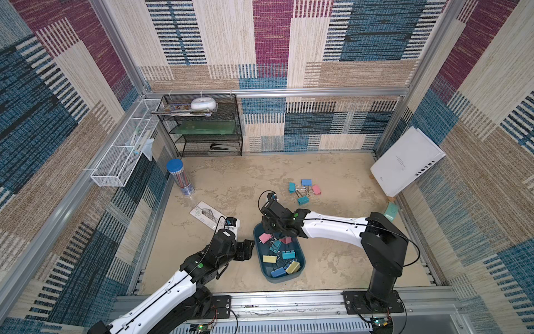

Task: Put the binder clips in the storage box
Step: Place the binder clip in the storage box, then adjust the binder clip at the center of the board.

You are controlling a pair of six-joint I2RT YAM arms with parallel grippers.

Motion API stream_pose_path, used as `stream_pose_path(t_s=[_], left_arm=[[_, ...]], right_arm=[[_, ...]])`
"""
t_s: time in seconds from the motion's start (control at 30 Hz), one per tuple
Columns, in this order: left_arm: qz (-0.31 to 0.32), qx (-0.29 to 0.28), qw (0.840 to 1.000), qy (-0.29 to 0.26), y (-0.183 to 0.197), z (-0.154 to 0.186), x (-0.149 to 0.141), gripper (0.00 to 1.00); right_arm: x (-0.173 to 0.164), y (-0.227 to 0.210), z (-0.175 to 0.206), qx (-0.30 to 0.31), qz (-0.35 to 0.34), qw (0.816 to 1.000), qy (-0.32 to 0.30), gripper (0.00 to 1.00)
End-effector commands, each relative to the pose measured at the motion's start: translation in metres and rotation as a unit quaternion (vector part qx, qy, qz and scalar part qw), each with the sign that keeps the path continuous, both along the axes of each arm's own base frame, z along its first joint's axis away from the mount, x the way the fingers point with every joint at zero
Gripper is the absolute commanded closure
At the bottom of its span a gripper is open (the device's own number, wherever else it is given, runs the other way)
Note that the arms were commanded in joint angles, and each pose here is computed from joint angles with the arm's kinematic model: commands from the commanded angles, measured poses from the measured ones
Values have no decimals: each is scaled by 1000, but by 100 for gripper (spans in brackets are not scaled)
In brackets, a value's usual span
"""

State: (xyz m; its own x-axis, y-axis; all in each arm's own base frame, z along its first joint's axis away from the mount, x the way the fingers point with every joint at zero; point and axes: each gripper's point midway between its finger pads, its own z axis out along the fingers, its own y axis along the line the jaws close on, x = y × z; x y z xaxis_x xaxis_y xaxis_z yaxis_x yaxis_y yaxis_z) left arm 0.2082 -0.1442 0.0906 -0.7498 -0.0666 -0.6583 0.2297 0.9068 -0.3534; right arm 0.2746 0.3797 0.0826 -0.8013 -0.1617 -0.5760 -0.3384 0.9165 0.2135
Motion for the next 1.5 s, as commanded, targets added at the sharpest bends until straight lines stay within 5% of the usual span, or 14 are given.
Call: stream_pose_path(t_s=[0.0, 0.4, 0.63, 0.83, 1.0, 1.13, 1.27, 1.43, 1.47], left_arm=[[-6, -4, 1000, -5, -2, 2, 0, 18], [-7, -4, 1000, -4, -2, 1, 0, 18], [-7, -4, 1000, -4, -3, 1, 0, 18], [-5, -2, 1000, -4, -2, 1, 1, 18], [-5, -2, 1000, -4, -2, 2, 1, 18], [-5, -2, 1000, -3, -2, 1, 1, 18], [-5, -4, 1000, -6, -2, 2, 0, 18], [-10, -6, 1000, -8, -3, 3, 0, 18], [-11, -6, 1000, -8, -3, 3, 0, 18]], right_arm=[[-22, -15, -23, -45, 3, 998, 48, 54], [-39, -18, -29, -63, 2, 997, 49, 52], [-35, -20, -23, -71, -3, 997, 38, 27], [-30, -21, 13, -45, 1, 999, 1, 20], [2, -60, 54, -66, -47, 994, -66, 14], [65, -134, 40, -52, -124, 991, -20, 14], [117, -197, 35, -21, -197, 980, -27, 35], [154, -215, 29, 3, -199, 979, -47, 95], [161, -213, 27, 5, -190, 981, -44, 99]])
